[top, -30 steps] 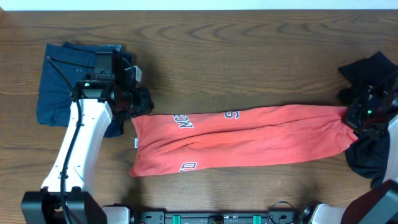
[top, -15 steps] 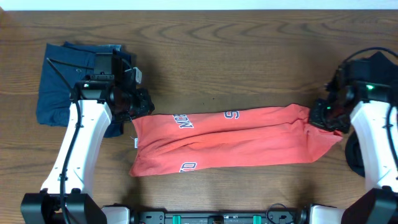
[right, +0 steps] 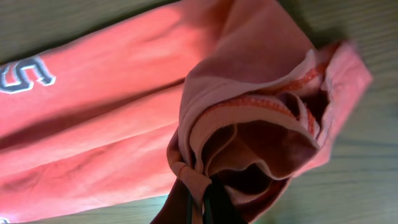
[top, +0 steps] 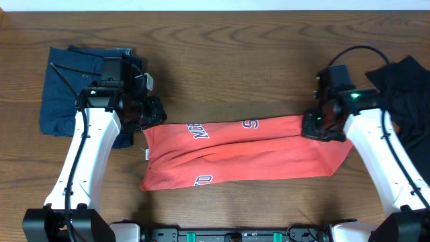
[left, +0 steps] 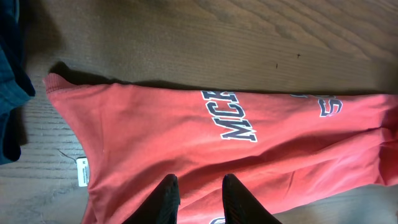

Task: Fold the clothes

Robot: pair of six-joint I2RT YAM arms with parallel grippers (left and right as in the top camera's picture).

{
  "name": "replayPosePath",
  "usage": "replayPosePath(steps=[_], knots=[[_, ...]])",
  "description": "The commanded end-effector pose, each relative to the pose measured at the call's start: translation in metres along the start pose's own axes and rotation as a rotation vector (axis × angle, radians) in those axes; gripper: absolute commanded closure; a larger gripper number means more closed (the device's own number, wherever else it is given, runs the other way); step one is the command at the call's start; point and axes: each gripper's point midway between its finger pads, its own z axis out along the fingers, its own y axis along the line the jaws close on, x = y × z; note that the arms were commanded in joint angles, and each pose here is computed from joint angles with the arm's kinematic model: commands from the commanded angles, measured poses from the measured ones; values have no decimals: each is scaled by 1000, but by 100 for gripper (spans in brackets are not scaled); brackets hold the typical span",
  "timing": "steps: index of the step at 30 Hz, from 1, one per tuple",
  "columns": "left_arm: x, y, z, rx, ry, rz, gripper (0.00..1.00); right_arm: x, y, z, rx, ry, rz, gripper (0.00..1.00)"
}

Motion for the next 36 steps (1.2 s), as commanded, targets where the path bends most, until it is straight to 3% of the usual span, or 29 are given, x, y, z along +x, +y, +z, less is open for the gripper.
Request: replayPosePath(steps=[1, 3, 4, 5, 8, 13, 16, 24, 32, 33, 36], knots=[[-4, -4, -7, 11, -21, 16, 74, 14, 16, 8, 7, 11, 9, 99], [-3, -3, -7, 10, -18, 14, 74, 19, 21, 12, 15, 11, 10, 86], [-2, -3, -7, 9, -16, 14, 74, 20, 24, 13, 14, 11, 0, 72], [-2, -3, -7, 9, -15, 13, 73, 21, 27, 13, 11, 9, -9, 67], [-2, -3, -7, 9, -15, 13, 73, 13, 23, 6, 32, -36, -11, 62], [-2, -3, -7, 8, -15, 14, 69, -11, -4, -19, 29, -148, 69, 40], [-2, -3, -7, 9, -15, 14, 69, -24, -37, -27, 39, -182, 169, 34], [-2, -3, -7, 9, -15, 13, 69, -26, -112, 4, 44, -78, 431, 41], [-2, -3, -7, 9, -15, 13, 68, -29, -124, 45, 29, 33, 459, 38], [-2, -3, -7, 9, -15, 13, 69, -31, -124, 51, 30, 40, 459, 39], [-2, -3, -7, 9, -15, 13, 68, -33, -120, 63, 3, 66, 462, 55]])
